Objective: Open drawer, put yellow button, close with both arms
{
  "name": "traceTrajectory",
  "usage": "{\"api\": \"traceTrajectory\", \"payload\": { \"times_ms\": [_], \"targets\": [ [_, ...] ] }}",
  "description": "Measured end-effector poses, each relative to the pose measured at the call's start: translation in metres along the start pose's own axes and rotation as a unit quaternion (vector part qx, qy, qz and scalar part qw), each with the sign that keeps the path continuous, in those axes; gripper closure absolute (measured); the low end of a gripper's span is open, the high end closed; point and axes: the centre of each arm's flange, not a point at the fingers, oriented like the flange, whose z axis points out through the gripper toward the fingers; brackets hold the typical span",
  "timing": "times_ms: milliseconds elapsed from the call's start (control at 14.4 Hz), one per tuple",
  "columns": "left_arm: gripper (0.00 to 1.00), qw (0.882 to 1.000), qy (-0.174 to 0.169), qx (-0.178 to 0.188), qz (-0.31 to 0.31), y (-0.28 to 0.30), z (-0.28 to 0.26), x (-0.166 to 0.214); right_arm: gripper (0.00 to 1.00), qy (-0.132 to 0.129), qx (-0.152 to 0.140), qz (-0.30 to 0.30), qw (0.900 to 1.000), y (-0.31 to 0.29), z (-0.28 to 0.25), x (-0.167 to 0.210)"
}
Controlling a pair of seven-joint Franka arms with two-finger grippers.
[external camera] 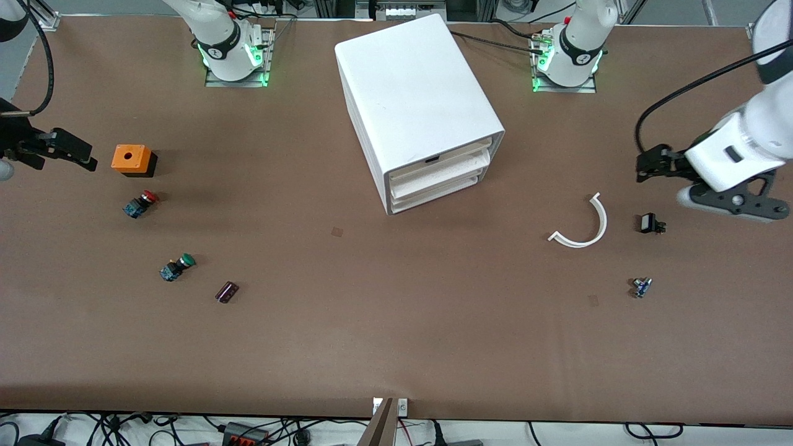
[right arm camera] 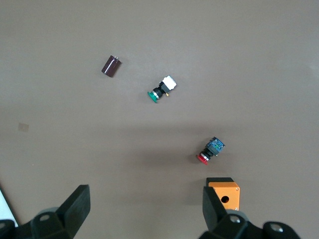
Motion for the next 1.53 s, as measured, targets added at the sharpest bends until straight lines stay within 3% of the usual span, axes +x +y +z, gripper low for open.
{"api": "traceTrajectory", "payload": {
  "times_ms": [347,556,695,1042,1529],
  "targets": [
    [0.00,0.999,0.033,-0.010,0.038,-0.033,0.012,-0.035,0.00,0.000,0.000,0.002,1.000,0.002,0.000,0.000],
    [0.00,0.997,0.081,-0.017,0.010,-0.044,0.017,-0.034,0.00,0.000,0.000,0.003,1.000,0.002,0.000,0.000],
    [0.00,0.995,0.092,-0.020,-0.024,-0.044,0.015,-0.033,0.00,0.000,0.000,0.003,1.000,0.002,0.000,0.000],
    [0.00,0.998,0.055,-0.014,-0.018,-0.022,0.010,-0.042,0.00,-0.001,0.000,0.003,1.000,0.002,0.000,0.000],
    [0.00,0.998,0.055,-0.005,-0.017,-0.022,0.005,-0.043,0.00,-0.001,0.000,0.003,1.000,0.002,0.001,0.000]
  ]
}}
